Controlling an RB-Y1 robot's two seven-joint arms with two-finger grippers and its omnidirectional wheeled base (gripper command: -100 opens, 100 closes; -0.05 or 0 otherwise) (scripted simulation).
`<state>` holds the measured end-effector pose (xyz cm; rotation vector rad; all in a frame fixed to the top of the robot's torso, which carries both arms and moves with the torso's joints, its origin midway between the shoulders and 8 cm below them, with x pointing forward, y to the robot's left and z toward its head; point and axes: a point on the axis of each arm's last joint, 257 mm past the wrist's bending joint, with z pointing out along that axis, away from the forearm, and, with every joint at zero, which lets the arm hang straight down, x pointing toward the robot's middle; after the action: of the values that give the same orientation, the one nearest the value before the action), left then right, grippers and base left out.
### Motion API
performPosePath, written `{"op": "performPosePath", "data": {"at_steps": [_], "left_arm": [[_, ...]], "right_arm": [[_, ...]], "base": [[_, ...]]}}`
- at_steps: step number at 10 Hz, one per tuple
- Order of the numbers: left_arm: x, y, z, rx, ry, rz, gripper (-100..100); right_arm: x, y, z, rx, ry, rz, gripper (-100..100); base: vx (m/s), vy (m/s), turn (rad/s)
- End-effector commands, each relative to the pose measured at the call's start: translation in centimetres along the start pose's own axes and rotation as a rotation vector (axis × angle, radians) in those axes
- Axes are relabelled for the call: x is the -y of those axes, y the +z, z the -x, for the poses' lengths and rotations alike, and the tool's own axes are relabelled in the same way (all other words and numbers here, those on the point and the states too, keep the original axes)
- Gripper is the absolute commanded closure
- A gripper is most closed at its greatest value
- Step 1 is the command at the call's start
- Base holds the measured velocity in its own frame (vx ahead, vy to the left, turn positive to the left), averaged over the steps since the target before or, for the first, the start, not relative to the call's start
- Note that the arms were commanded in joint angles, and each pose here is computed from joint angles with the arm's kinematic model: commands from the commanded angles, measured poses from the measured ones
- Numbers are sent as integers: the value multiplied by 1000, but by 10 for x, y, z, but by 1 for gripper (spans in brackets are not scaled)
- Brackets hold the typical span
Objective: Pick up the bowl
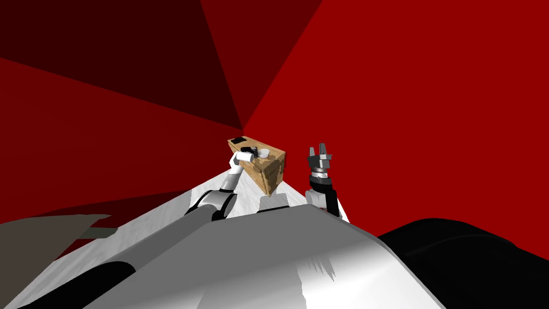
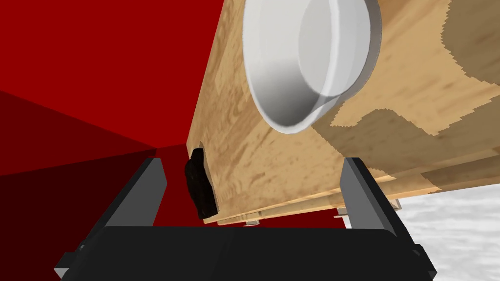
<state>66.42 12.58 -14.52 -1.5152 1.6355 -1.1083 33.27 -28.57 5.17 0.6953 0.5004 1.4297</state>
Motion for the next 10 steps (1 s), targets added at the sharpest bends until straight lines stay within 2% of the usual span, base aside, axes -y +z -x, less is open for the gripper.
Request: {"op": "performPosePath", "data": {"at_steps": [1,2,3,5,6,7,8,9,10], "left_arm": [[-8,5,-11,-10,3,62,-100],[-15,4,-9,-2,4,90,-100],[-17,7,-21,-17,8,129,-100],[-28,5,-18,-4,9,170,-100],[-32,6,-30,-18,15,215,-100],[-40,4,-28,-9,16,245,-100],[-43,4,-41,-24,23,283,-100],[-51,2,-38,-14,25,315,-100],[-56,1,-51,-29,32,353,-100]], "right_arm": [[0,0,0,0,0,0,0],[0,0,0,0,0,0,0],[0,0,0,0,0,0,0],[0,0,0,0,0,0,0],[0,0,0,0,0,0,0],[0,0,0,0,0,0,0],[0,0,0,0,0,0,0],[0,0,0,0,0,0,0],[0,0,0,0,0,0,0]], "base": [[65,57,20],[66,61,2],[88,89,11],[66,58,-2],[91,45,10],[86,57,0],[97,92,1],[83,75,-7],[104,72,-1]]}}
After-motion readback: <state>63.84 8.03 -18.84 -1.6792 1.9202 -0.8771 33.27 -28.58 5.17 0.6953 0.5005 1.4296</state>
